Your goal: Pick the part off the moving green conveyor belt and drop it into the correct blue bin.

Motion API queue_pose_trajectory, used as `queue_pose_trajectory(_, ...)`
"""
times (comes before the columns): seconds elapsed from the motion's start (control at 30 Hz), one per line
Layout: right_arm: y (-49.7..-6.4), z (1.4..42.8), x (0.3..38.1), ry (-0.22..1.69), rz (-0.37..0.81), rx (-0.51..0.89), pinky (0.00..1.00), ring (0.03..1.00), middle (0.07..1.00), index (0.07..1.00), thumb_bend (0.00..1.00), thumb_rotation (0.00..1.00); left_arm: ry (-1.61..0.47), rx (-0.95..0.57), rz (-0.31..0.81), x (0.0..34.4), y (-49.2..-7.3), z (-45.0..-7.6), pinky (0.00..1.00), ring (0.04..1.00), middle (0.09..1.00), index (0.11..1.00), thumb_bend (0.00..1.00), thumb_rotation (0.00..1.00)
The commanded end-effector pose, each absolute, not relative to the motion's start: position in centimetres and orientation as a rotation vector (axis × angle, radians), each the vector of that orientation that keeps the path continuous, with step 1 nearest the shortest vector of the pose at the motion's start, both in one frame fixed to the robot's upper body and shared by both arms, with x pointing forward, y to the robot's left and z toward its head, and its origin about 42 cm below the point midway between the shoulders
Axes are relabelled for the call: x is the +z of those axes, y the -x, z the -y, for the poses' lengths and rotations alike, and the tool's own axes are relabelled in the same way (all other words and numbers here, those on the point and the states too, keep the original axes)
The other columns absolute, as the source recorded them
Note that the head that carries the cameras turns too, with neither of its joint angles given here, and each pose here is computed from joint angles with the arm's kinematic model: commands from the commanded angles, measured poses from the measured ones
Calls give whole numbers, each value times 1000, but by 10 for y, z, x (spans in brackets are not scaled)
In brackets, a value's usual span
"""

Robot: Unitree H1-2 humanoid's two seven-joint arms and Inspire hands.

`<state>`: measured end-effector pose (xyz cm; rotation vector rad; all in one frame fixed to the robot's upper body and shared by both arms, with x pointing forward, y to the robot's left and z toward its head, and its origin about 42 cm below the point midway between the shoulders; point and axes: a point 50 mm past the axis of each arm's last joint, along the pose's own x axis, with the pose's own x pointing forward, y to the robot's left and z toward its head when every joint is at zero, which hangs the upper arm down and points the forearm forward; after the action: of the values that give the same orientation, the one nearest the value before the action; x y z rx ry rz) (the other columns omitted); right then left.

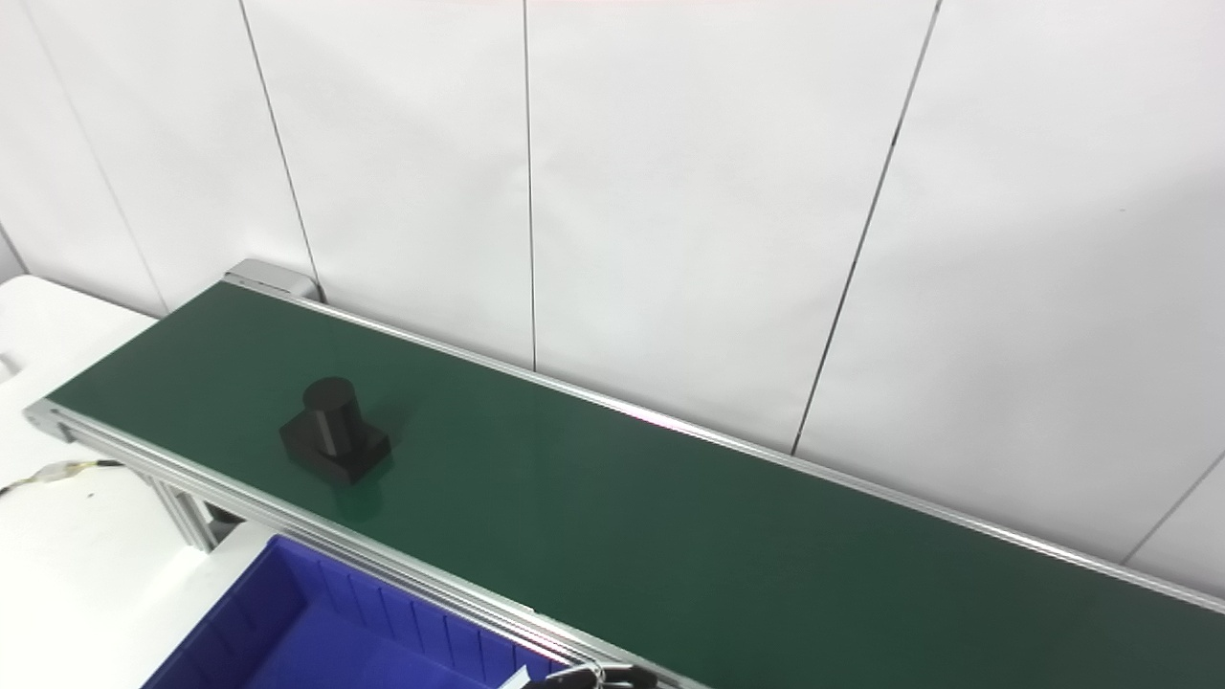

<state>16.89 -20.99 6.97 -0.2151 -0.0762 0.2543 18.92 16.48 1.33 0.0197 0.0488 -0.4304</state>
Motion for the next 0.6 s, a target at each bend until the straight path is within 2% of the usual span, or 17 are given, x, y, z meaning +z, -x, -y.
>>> queue_pose_trajectory(0.0, -172, 208, 91, 192, 184, 268, 664, 754, 815, 892, 434, 316, -25, -432, 14, 23, -197, -161, 608, 730, 776, 796, 868, 366)
queue_pose_trajectory(0.33, -185, 202, 128, 201, 291, 278, 633, 741, 789, 863, 478, 317, -30, -435, 11, 22, -198, -161, 611, 731, 777, 798, 861, 365)
queue_pose_trajectory(0.43, -188, 200, 134, 220, 289, 276, 626, 733, 786, 865, 466, 261, -27, -433, 14, 21, -198, -161, 604, 727, 774, 798, 859, 366)
queue_pose_trajectory(0.57, -190, 197, 140, 233, 272, 259, 612, 720, 780, 860, 469, 297, -24, -431, 17, 23, -198, -162, 606, 725, 769, 797, 860, 362)
